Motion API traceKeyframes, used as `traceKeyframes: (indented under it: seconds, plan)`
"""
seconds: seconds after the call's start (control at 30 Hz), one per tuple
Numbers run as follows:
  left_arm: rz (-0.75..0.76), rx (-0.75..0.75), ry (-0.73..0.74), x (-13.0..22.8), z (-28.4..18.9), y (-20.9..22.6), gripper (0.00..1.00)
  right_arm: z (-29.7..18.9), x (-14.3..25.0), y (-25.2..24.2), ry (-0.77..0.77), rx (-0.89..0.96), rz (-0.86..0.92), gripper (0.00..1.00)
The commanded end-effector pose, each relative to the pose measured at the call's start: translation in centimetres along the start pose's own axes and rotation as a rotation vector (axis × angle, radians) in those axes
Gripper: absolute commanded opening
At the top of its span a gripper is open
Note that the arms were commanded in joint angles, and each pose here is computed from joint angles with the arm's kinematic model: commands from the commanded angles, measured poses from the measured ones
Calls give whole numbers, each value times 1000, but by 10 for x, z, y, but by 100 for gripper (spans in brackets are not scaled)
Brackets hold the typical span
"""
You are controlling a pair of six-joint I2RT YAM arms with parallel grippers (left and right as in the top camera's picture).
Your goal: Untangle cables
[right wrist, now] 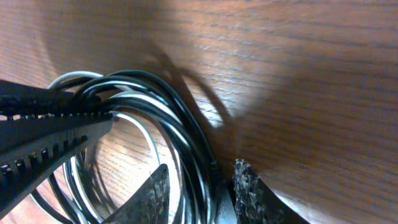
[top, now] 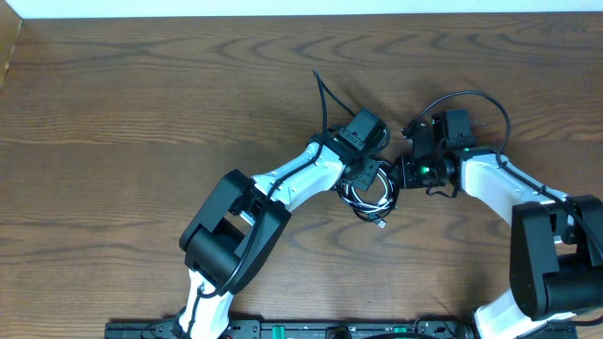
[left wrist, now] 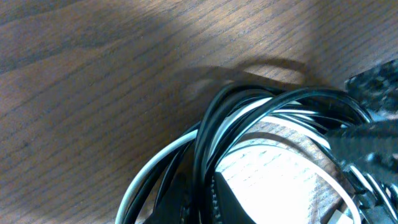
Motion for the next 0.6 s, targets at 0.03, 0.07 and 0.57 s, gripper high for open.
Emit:
traceKeyframes:
  seconds: [0.03,0.07,0.57]
  plan:
    - [18,6,11,3,3,-1,8,8,6,7,32,-13,-55,26]
    - [18,6,11,3,3,-1,8,8,6,7,31,-12,-55,23]
    - [22,4,-36,-7,1,-1,37,8,5,8,27,-16,-57,1]
Point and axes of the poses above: each gripper's point midway between its finger pads, its own z axis out along the fingers, its own y axis along the line the jaws close on, x = y × z, the point moved 9 cm from there along -z, back along the fingers, and after that the axes turned 13 degrees about z, right-handed, at the moved point
